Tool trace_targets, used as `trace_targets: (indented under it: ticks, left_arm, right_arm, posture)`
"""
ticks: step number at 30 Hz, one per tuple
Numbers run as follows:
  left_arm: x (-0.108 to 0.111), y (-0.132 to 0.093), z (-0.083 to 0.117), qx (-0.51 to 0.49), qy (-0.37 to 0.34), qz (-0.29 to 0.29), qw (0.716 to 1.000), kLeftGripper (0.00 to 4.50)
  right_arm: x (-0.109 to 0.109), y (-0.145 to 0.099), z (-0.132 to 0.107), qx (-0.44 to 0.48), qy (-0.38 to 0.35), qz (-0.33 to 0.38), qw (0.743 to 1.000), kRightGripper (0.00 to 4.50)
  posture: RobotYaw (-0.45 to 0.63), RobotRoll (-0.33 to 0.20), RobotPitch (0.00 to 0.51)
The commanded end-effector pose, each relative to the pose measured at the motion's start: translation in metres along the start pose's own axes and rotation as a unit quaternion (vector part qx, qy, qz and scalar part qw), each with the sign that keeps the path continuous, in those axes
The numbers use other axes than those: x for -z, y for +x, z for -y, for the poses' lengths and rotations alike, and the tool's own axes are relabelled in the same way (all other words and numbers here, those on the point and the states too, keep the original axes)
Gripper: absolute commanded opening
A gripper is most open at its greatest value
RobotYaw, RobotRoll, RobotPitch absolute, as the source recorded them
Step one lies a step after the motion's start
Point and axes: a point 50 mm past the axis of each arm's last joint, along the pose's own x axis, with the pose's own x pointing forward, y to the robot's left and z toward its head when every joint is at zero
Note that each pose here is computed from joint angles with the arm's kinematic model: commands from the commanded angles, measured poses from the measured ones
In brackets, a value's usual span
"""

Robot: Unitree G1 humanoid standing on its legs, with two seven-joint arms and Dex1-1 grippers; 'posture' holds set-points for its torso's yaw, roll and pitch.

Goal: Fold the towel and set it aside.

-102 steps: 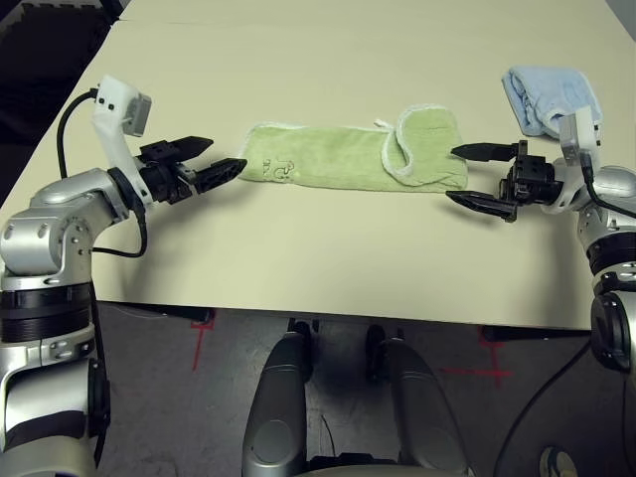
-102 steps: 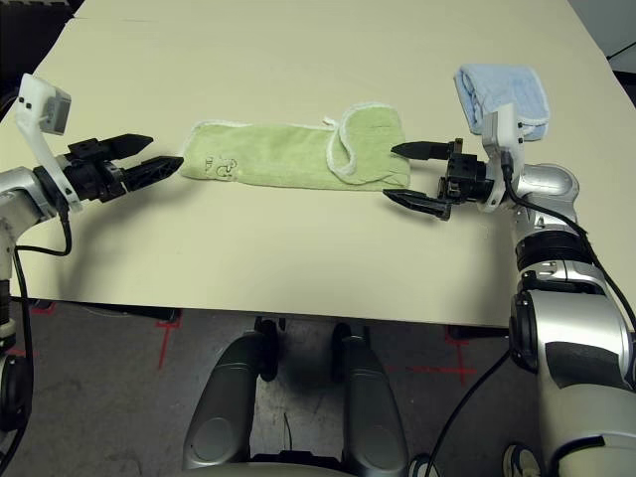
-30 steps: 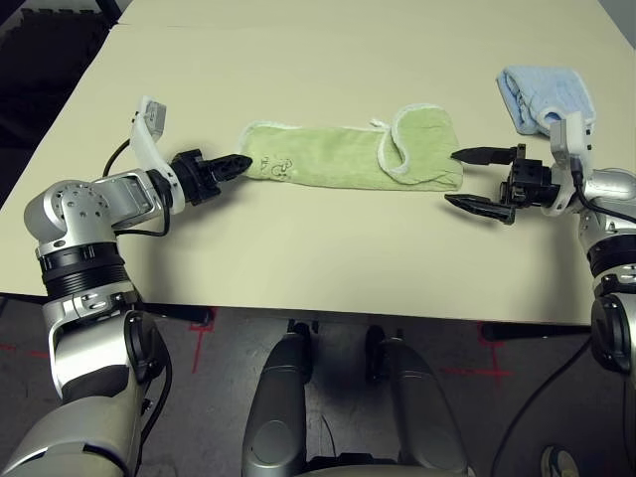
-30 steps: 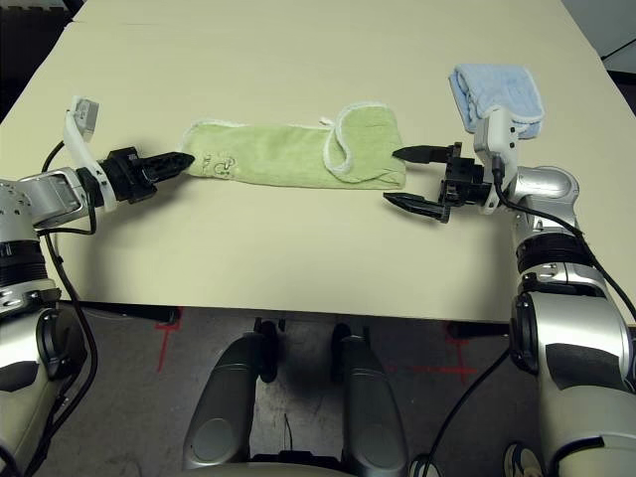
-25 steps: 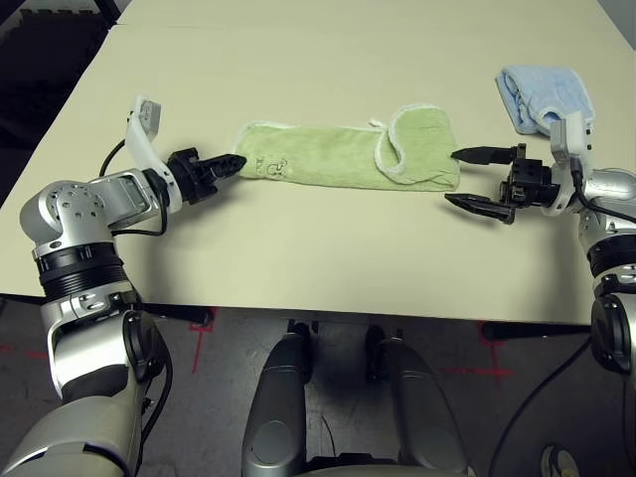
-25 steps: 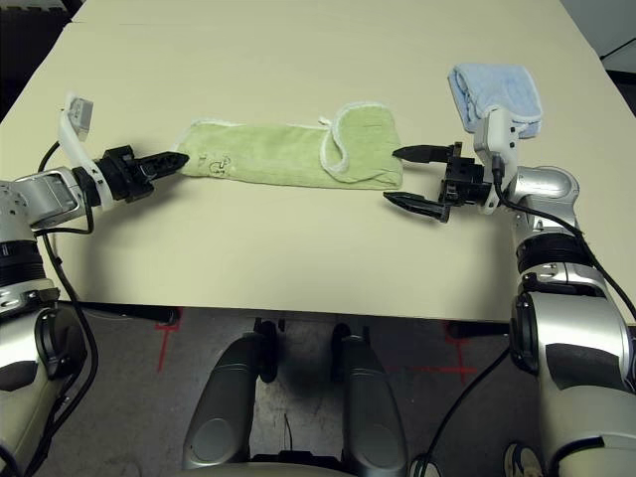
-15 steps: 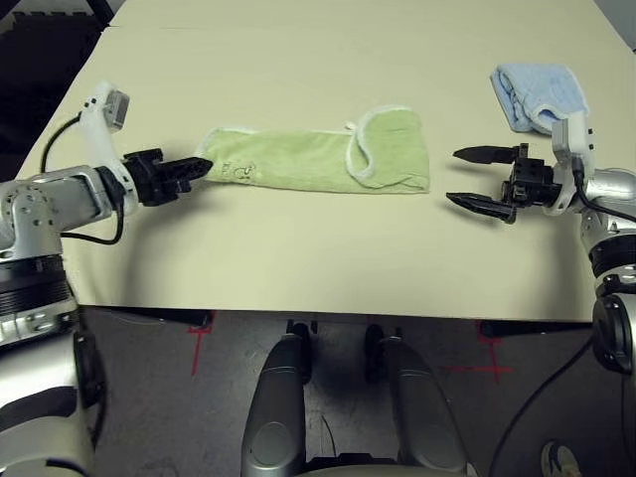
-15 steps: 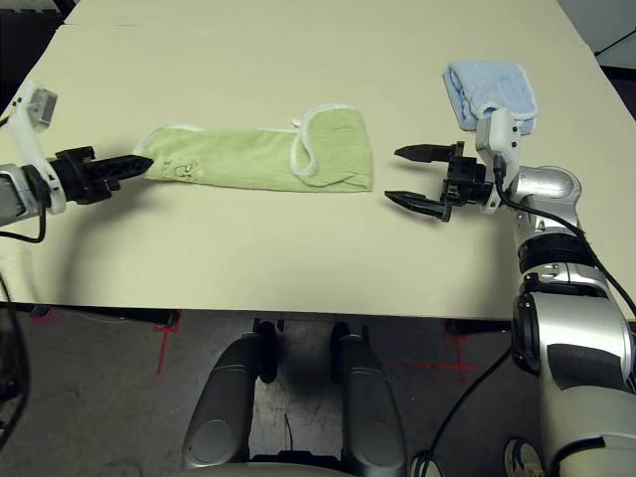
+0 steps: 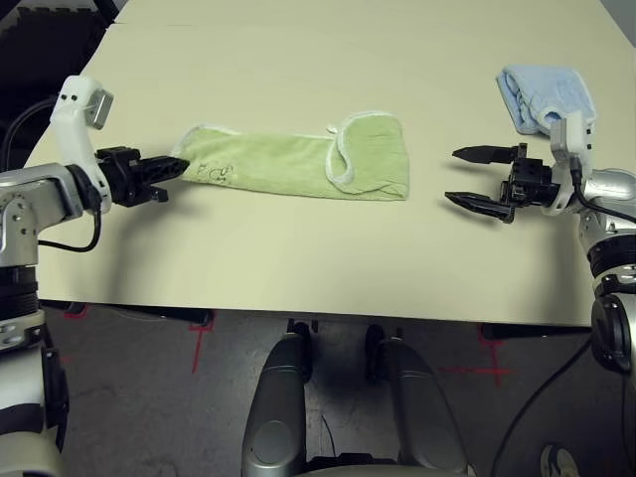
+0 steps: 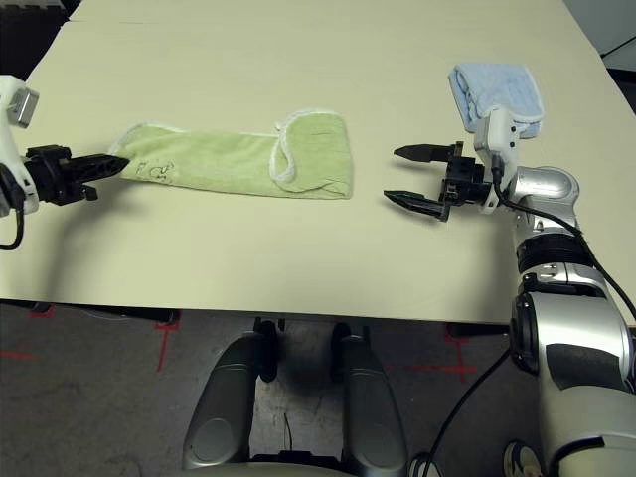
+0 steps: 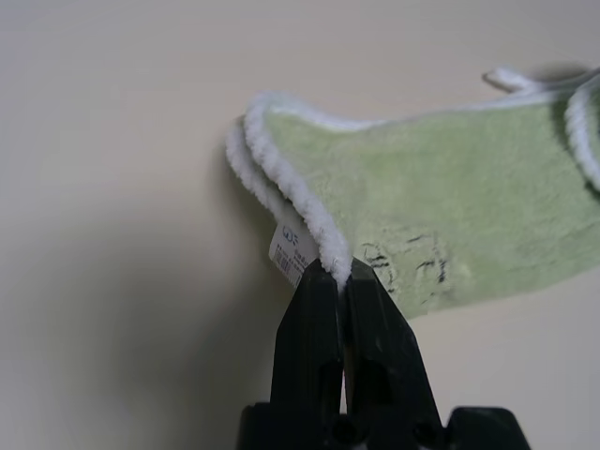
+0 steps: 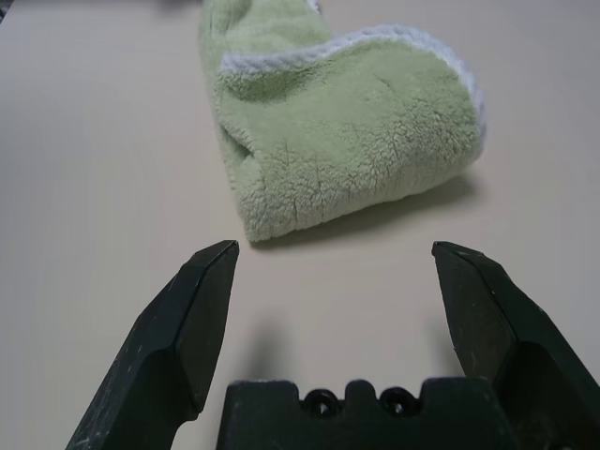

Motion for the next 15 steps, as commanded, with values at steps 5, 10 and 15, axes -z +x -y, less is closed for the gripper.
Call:
trace_targets:
  ticks: [5,10,15]
  left_arm:
    - [-0.024,0.018,0.043,0.116,0.047,-0.005,0.992,0.03]
    - [-0.040,0.024,0.071,0.190,0.058,0.008,0.980,0.03]
    - [-0.049,0.038,0.093,0.228,0.054,0.032,0.972,0.03]
  right_arm:
    - [0.002,-0.002,-0.001,0.000,0.004,-0.006,1.000,4.50]
    - [0.002,-0.002,0.000,0.000,0.003,-0.006,1.000,4.50]
    - [0.002,0.000,0.000,0.001,0.003,-0.005,1.000,4.50]
  posture:
    - [0.09,0.000,0.249]
    - [0.09,0.000,0.248]
    - [0.10,0.000,0.246]
